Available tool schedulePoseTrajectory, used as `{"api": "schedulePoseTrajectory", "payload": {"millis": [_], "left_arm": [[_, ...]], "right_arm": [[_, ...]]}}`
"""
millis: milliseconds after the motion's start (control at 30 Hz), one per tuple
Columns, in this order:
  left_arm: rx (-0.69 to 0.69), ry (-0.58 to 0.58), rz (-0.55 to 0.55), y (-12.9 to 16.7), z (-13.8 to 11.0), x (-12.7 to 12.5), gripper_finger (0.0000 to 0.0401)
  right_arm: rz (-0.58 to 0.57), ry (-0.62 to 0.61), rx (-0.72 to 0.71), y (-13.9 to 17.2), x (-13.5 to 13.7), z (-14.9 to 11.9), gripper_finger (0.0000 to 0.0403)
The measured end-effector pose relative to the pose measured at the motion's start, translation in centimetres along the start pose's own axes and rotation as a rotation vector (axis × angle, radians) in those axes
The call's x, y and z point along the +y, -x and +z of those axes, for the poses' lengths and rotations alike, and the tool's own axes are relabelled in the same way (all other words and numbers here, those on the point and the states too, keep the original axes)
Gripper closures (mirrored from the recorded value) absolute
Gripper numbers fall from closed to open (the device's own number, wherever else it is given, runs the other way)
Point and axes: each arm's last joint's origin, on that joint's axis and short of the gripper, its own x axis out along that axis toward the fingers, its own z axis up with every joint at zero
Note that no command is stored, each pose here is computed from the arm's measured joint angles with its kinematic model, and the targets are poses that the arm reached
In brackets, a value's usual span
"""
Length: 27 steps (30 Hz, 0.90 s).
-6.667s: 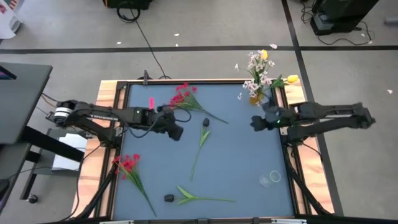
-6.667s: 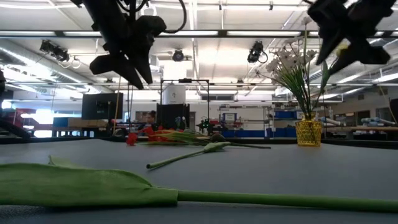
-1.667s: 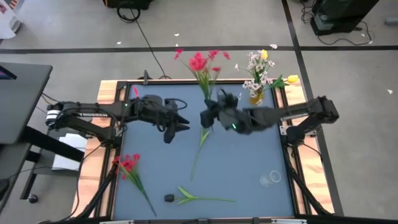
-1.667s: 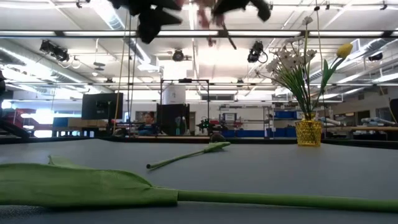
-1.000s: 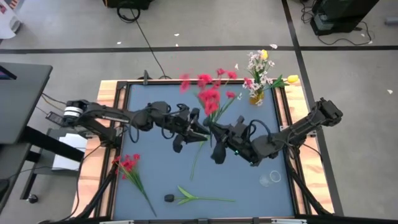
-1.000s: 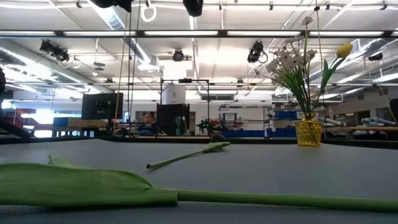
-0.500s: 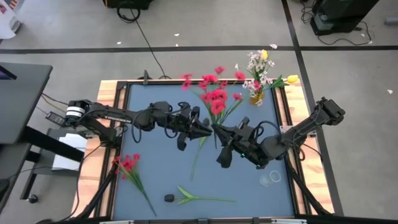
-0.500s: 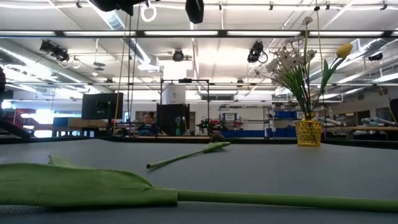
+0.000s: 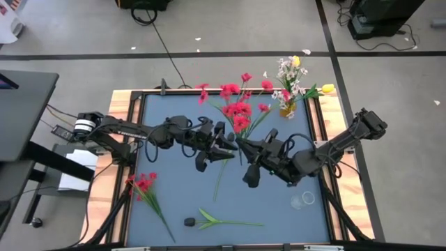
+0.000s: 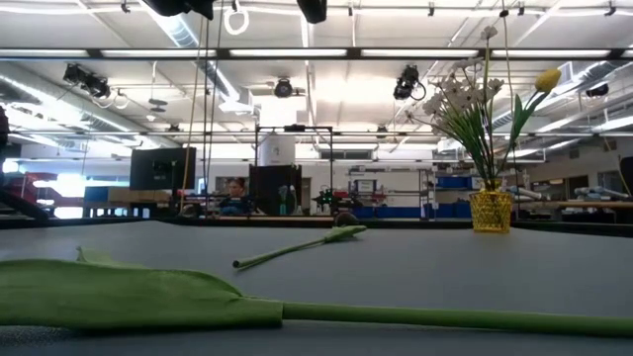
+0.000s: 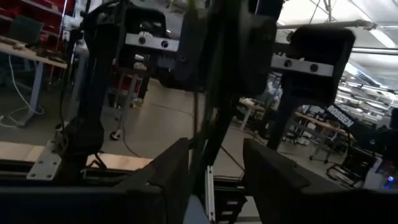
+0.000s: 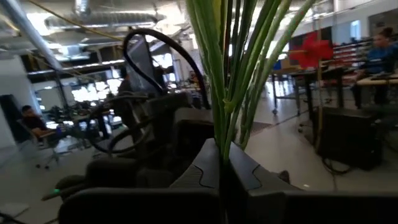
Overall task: Sort flowers into vase by color
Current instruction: Put the top red flowers into the transparent vase
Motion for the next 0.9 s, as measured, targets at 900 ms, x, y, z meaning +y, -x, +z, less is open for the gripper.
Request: {"api": "schedulePoseTrajectory", "payload": {"millis": [900], "left_arm": [[0.049, 0.014, 0.003, 0.1, -0.4, 0.2, 0.0399]], "right_arm": [[0.013, 0.048, 0.05, -0.9, -0.5, -0.9, 0.0368]]}}
